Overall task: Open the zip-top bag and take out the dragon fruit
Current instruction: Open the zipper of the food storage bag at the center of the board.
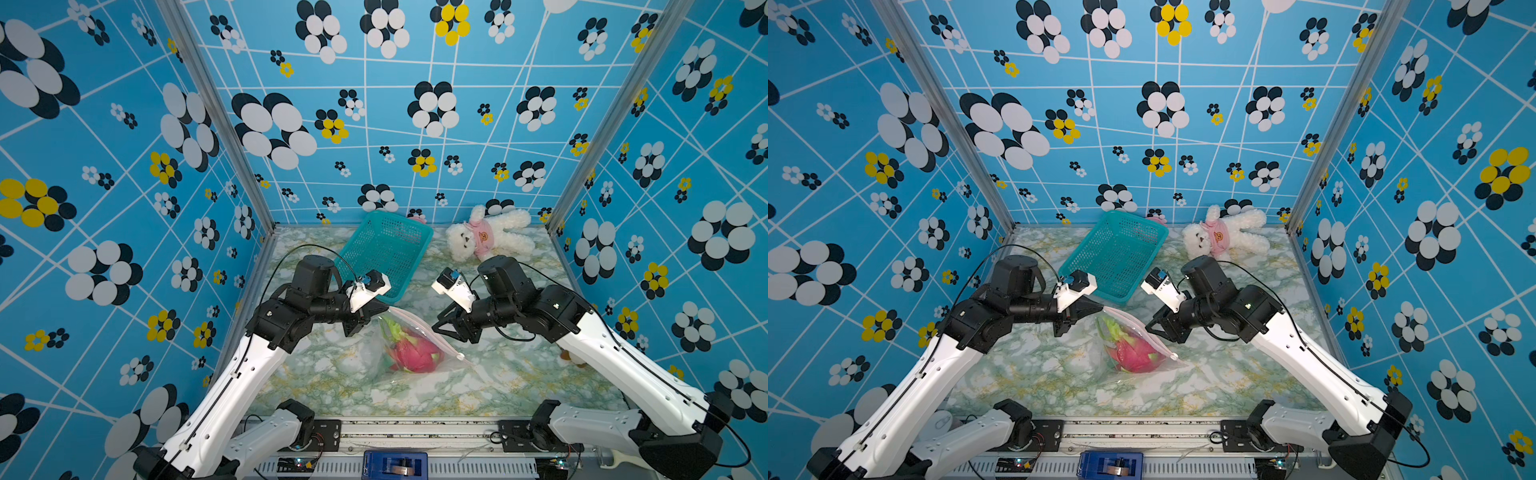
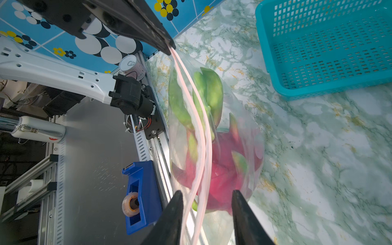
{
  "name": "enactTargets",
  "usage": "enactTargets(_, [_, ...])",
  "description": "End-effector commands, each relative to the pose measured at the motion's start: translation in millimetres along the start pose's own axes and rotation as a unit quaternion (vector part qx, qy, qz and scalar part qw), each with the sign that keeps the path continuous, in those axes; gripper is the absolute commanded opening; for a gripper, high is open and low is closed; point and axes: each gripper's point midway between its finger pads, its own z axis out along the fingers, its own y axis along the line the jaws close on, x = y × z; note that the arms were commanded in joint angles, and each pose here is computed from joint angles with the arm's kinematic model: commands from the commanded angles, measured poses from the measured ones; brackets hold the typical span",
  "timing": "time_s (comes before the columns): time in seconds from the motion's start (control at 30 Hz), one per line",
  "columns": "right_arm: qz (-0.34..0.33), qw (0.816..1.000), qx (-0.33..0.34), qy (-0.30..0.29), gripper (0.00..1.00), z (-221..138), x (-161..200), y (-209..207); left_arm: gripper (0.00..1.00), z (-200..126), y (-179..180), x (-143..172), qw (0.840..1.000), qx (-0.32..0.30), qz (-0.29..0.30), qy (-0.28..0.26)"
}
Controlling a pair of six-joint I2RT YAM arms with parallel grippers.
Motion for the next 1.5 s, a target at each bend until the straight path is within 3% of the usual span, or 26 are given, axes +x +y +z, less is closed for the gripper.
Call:
enactTargets(0.0, [-0.010,1.000,-0.017,-0.004,0.40,3,-12,8,0.00,-3,-5,-4,1.000,0.002,0.012,-0.008])
enactTargets(0.33, [0.014,0.999,0.041,0.005,0.24,18,-12,-18,0.00,-5,-8,-6,1.000,0.004,0.018,-0.013])
enactTargets(0.5, [0.017,1.000,-0.021,-0.003,0.28,25,-15,1,0.00,-4,-7,-8,1.000,0.003,0.020,-0.019])
enactTargets(0.63, [0.015,0.999,-0.032,0.005,0.30,31,-12,7,0.00,-2,-5,-11,0.999,0.004,0.023,-0.023])
enactTargets(0.93, [0.034,0.999,-0.006,0.013,0.25,43,-10,-6,0.00,-3,-7,-11,0.999,0.005,0.026,-0.025])
enactTargets(1.23, [0.050,0.998,0.024,-0.021,0.16,37,-17,-17,0.00,-1,-6,-12,0.999,0.006,0.029,-0.029])
enactTargets(1.47, [0.054,0.997,0.039,-0.035,0.19,34,-19,-22,0.00,1,-10,-8,0.999,0.013,0.032,-0.022])
